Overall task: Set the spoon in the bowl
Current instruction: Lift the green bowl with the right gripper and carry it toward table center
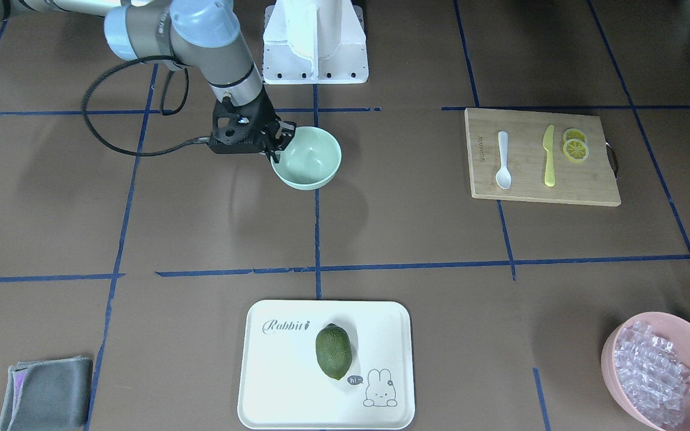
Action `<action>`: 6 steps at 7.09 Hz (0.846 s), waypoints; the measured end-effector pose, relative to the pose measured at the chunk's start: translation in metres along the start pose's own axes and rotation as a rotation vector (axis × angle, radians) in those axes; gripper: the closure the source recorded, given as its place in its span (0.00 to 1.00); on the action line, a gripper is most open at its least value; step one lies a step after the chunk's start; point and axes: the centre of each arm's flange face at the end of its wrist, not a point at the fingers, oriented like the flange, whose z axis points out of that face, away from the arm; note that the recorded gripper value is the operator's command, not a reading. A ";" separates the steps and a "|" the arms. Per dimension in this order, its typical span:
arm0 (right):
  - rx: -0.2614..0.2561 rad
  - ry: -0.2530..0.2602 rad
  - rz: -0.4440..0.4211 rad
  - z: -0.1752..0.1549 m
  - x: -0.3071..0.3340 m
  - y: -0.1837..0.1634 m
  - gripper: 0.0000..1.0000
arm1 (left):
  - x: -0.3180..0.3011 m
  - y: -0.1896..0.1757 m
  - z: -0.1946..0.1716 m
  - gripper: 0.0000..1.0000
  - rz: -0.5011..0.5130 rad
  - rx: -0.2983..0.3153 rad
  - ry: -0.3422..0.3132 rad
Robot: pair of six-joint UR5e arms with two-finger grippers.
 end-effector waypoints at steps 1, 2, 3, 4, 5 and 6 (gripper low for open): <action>0.000 0.005 -0.002 0.014 -0.003 0.001 0.97 | 0.000 0.000 0.000 0.00 0.000 0.000 0.000; -0.002 0.009 -0.004 0.021 -0.004 0.002 0.97 | 0.000 -0.001 0.000 0.00 0.000 0.000 0.000; -0.005 0.011 -0.005 0.024 -0.005 0.004 0.96 | 0.000 -0.001 0.000 0.00 0.001 0.000 0.000; -0.011 0.014 -0.009 0.028 -0.006 0.008 0.95 | 0.000 -0.001 0.000 0.00 0.001 0.000 0.000; -0.018 0.018 -0.015 0.032 -0.007 0.012 0.89 | 0.000 -0.001 0.000 0.00 0.001 0.000 0.000; -0.023 0.020 -0.019 0.034 -0.007 0.015 0.58 | 0.000 -0.001 0.000 0.00 0.001 0.000 0.000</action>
